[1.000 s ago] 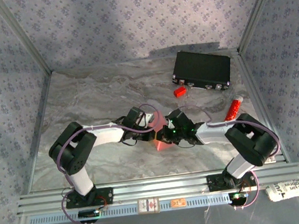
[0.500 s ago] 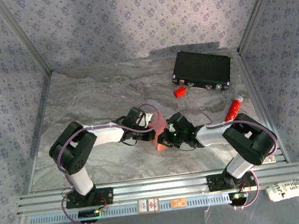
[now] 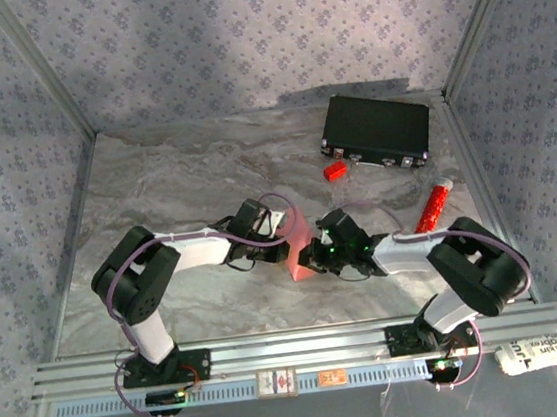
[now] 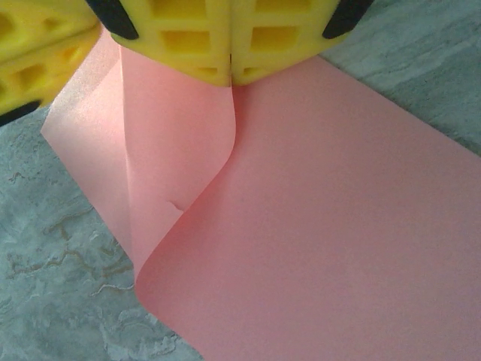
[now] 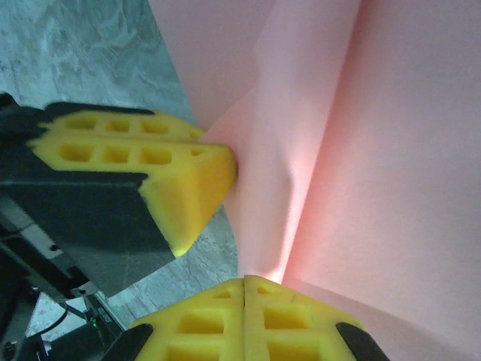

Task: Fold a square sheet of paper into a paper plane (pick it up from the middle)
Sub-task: Fold the triangle a second time at the center of the table.

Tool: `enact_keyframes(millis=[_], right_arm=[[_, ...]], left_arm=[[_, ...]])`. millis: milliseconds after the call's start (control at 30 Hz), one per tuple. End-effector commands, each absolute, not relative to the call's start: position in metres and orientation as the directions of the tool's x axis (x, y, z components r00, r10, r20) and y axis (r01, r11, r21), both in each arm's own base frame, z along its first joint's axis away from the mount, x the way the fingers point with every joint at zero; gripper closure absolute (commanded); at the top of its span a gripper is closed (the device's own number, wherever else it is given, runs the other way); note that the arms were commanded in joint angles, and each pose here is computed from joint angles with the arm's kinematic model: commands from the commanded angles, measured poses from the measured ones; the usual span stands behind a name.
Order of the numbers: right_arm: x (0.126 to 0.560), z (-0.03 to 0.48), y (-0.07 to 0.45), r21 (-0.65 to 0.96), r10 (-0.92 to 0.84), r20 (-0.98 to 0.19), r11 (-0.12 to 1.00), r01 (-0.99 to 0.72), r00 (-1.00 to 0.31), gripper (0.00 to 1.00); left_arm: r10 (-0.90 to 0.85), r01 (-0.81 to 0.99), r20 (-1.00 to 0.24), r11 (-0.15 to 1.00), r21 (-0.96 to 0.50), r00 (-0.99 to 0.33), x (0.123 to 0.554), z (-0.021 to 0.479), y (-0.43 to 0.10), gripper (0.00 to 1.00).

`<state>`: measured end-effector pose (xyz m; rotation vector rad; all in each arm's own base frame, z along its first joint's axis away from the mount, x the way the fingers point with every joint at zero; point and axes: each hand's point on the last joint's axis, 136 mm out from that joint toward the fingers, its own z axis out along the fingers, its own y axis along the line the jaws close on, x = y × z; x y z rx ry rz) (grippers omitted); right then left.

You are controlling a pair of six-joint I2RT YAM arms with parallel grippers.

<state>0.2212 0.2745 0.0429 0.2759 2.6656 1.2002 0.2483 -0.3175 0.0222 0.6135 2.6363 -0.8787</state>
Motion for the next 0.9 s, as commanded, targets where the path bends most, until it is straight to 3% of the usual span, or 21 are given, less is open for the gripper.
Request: enact_keyframes(millis=[0, 400, 867], right_arm=[[0.219, 0.032, 0.252, 0.687, 0.269, -0.122, 0.718, 0.115, -0.955, 0.93], [0.204, -0.006, 0.225, 0.562, 0.278, -0.056, 0.803, 0.201, -0.959, 0.94], [0.205, -0.007, 0.22, 0.547, 0.269, -0.05, 0.813, 0.199, -0.962, 0.94]], left_arm=[[0.319, 0.484, -0.384, 0.727, -0.487, -0.866, 0.249, 0.017, -0.316, 1.0], [0.318, 0.498, -0.403, 0.711, -0.496, -0.858, 0.252, 0.027, -0.323, 1.0], [0.332, 0.504, -0.401, 0.716, -0.483, -0.854, 0.254, 0.025, -0.323, 1.0]])
